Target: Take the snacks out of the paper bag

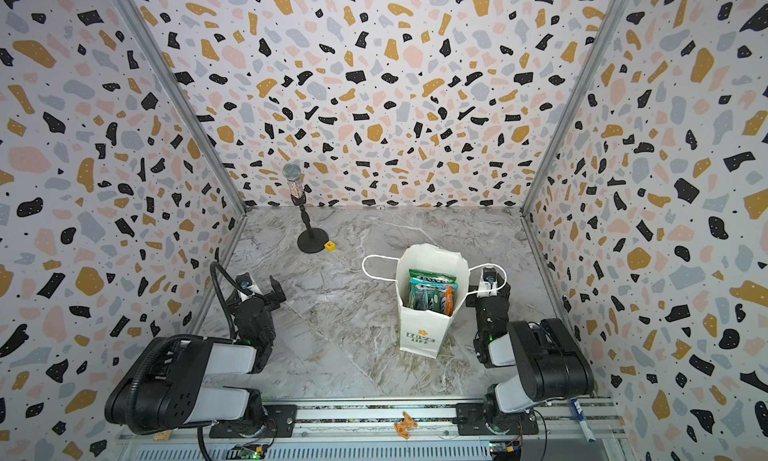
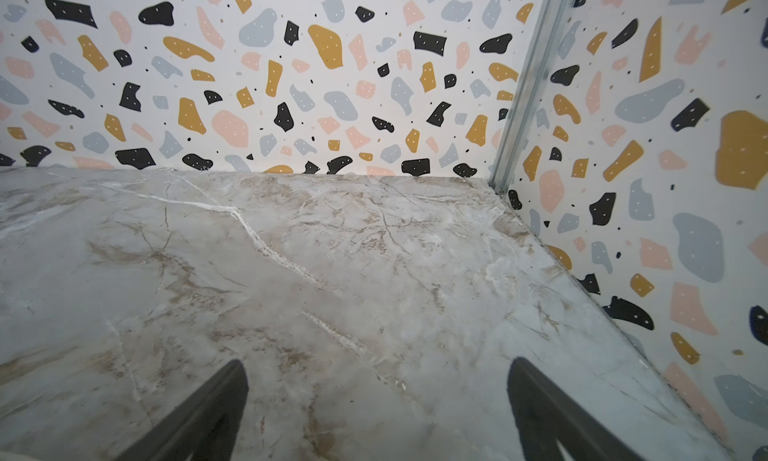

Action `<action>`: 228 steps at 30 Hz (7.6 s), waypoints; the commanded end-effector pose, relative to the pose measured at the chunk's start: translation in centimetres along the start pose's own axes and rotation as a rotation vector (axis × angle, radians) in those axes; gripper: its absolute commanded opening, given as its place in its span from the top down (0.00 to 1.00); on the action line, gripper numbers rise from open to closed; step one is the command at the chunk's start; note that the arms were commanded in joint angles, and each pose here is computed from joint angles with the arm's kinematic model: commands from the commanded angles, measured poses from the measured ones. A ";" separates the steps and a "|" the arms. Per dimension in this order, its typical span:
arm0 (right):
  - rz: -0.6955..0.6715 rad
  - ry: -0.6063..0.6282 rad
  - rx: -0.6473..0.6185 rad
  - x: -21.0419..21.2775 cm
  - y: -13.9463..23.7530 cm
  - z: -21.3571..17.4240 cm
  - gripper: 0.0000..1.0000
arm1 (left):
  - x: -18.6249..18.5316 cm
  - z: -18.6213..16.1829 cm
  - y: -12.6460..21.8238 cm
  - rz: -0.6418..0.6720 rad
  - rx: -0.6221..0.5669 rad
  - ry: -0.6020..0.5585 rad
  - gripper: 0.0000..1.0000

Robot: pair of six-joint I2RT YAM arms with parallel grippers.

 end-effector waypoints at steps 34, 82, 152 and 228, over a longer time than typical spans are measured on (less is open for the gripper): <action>0.177 -0.360 0.286 4.3 6.0 4.1 0.01 | -14.6 27.4 16.0 -1.300 -0.011 0.658 0.10; 0.120 -0.319 0.381 3.5 6.2 1.7 0.01 | -22.7 24.8 17.5 -1.366 0.185 0.588 1.00; 0.459 -0.329 0.651 24.5 6.0 -11.0 0.11 | -15.6 29.5 13.3 -1.179 -0.305 -0.286 1.00; 0.670 0.424 0.542 26.8 10.5 -0.7 0.35 | -17.1 27.4 21.4 -1.458 -0.113 0.078 1.00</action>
Point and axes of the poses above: each gripper's point midway between its finger pads, its own y axis back along the fingers, its own x axis along the line the jaws close on, z = x × y, the point moved 4 cm from there along y, back along the fingers, and after that the axes turned 15 degrees about -y, right-handed, at the moved point
